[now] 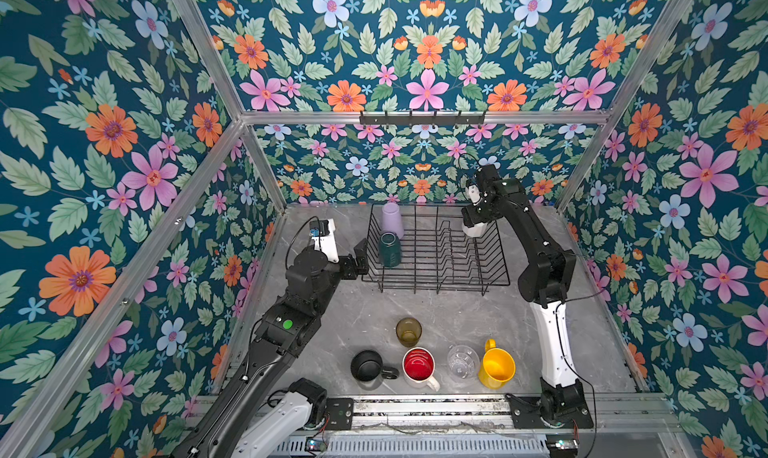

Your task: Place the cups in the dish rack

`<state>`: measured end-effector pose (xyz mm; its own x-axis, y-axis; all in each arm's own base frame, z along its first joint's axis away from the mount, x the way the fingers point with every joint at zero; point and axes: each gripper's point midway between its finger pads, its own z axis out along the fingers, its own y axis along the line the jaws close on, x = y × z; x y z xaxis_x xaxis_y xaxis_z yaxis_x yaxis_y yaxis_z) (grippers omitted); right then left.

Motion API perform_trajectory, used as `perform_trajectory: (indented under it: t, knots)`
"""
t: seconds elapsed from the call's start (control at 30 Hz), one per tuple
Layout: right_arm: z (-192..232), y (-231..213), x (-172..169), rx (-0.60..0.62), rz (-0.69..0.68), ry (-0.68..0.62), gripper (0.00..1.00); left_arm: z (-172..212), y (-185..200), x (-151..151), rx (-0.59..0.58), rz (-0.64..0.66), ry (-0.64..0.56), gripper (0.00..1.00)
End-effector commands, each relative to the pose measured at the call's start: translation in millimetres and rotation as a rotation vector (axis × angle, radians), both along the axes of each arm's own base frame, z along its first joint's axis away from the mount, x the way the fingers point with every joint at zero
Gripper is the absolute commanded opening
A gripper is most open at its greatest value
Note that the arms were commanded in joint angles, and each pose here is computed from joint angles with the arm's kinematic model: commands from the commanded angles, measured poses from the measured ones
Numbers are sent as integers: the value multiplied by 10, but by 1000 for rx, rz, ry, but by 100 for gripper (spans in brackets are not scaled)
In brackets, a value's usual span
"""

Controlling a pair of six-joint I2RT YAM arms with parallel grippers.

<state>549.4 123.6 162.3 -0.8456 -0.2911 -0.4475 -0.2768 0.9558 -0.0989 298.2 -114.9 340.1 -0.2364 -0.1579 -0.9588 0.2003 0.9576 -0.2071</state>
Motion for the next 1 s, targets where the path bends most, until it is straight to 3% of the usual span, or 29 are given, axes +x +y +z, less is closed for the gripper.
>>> perform_trajectory:
  t: [0.0, 0.43, 0.97]
  knots:
    - [129, -46, 30, 3, -53, -33, 45, 12, 12, -11, 3, 3, -7, 100]
    - [399, 8, -47, 66, -68, -52, 40, 26, 18, -22, 0, 2, -14, 100]
    - [29, 127, -123, 86, -89, 44, 38, 20, 31, -34, 0, 6, -15, 100]
